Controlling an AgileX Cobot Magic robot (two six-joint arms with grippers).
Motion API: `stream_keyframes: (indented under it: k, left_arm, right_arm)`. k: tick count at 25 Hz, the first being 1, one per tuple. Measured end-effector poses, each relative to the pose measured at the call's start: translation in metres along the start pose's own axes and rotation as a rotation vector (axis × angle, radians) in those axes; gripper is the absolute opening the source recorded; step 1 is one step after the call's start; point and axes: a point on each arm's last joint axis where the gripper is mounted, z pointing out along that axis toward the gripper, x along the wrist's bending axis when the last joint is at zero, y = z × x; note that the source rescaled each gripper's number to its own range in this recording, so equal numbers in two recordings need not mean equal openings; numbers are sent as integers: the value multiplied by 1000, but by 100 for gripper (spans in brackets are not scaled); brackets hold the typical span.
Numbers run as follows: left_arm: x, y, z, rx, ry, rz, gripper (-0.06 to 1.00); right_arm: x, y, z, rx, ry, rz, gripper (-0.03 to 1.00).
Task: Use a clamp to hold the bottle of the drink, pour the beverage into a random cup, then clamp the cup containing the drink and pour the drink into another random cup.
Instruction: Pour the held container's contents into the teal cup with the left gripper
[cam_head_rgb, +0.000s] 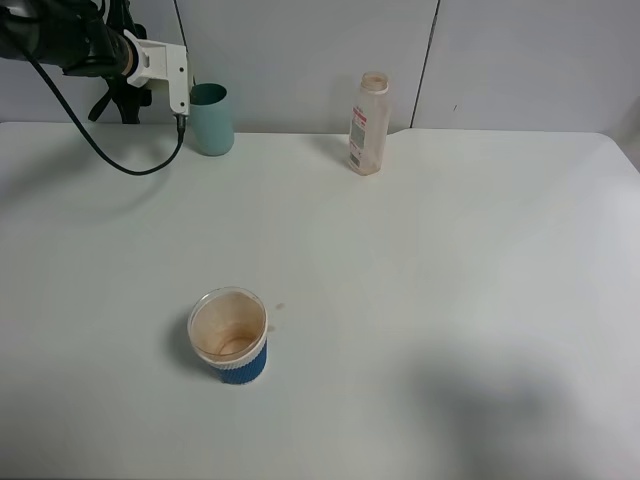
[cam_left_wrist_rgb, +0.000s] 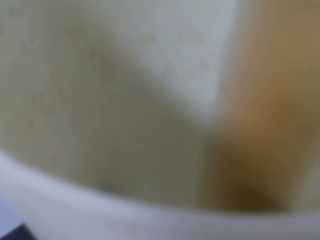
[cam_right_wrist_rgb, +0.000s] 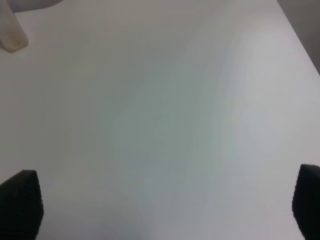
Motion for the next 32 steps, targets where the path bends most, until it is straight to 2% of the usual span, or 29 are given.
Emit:
stream_keyframes:
  k: [6, 32]
  left_arm:
    - [8, 0, -1, 5, 24, 2, 2]
    - [7, 0, 1, 9, 31, 67, 2]
  right_arm:
    - [0, 0, 0, 0, 0, 0, 100]
    - [0, 0, 0, 0, 0, 0, 100]
